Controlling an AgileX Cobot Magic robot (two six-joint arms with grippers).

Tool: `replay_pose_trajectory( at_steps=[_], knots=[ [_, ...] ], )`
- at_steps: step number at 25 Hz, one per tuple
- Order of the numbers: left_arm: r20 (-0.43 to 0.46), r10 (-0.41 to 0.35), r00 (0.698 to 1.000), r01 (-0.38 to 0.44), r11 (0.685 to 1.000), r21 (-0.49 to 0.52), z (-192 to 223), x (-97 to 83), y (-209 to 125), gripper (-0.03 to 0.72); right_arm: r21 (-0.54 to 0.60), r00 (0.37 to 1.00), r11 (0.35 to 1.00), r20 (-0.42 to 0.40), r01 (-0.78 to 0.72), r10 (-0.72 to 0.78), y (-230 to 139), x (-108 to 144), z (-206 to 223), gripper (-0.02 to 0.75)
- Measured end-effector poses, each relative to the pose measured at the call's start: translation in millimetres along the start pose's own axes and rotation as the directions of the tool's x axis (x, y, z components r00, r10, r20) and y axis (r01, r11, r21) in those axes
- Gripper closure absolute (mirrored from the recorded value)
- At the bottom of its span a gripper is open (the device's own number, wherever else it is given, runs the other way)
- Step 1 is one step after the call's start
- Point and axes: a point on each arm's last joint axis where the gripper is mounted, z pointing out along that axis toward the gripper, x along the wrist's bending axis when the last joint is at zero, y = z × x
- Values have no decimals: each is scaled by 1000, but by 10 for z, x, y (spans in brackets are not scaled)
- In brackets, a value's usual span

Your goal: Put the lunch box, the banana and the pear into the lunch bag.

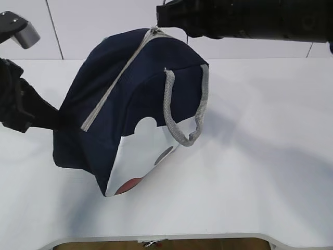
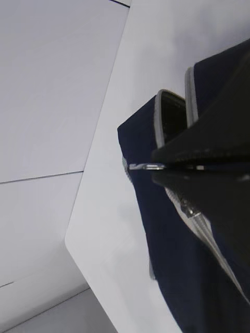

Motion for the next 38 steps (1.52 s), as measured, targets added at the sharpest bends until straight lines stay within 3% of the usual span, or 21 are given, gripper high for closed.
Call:
replay_pose_trajectory(
  at_steps=[8, 15, 18, 23, 27, 30, 38],
  knots=[
    [-22, 46, 999, -46, 999, 0, -156, -50, -20, 687, 101, 999, 995, 31, 5, -8, -322, -35, 318, 725],
    [-17, 48, 999, -47, 998, 36, -100, -46, -97, 688, 91, 1000, 996, 30, 5, -7, -286, -30, 338, 725],
    [0, 48, 999, -48, 997, 55, -99, -58, -120, 688, 78, 1000, 997, -22, 1, 1, -194, 26, 340, 725],
    [23, 35, 999, -36, 997, 64, -88, -77, -135, 688, 89, 982, 996, -185, -20, 37, -66, 189, 320, 725],
    [36, 29, 999, -31, 997, 67, -89, -89, -138, 688, 108, 972, 994, -227, -31, 55, -70, 229, 310, 725],
    [46, 31, 998, -34, 997, 70, -114, -110, -143, 688, 105, 974, 994, -219, -33, 56, -68, 222, 312, 725],
    [48, 48, 998, -52, 996, 75, -185, -147, -156, 688, 41, 997, 998, -67, 43, -40, -41, 78, 361, 725]
  ],
)
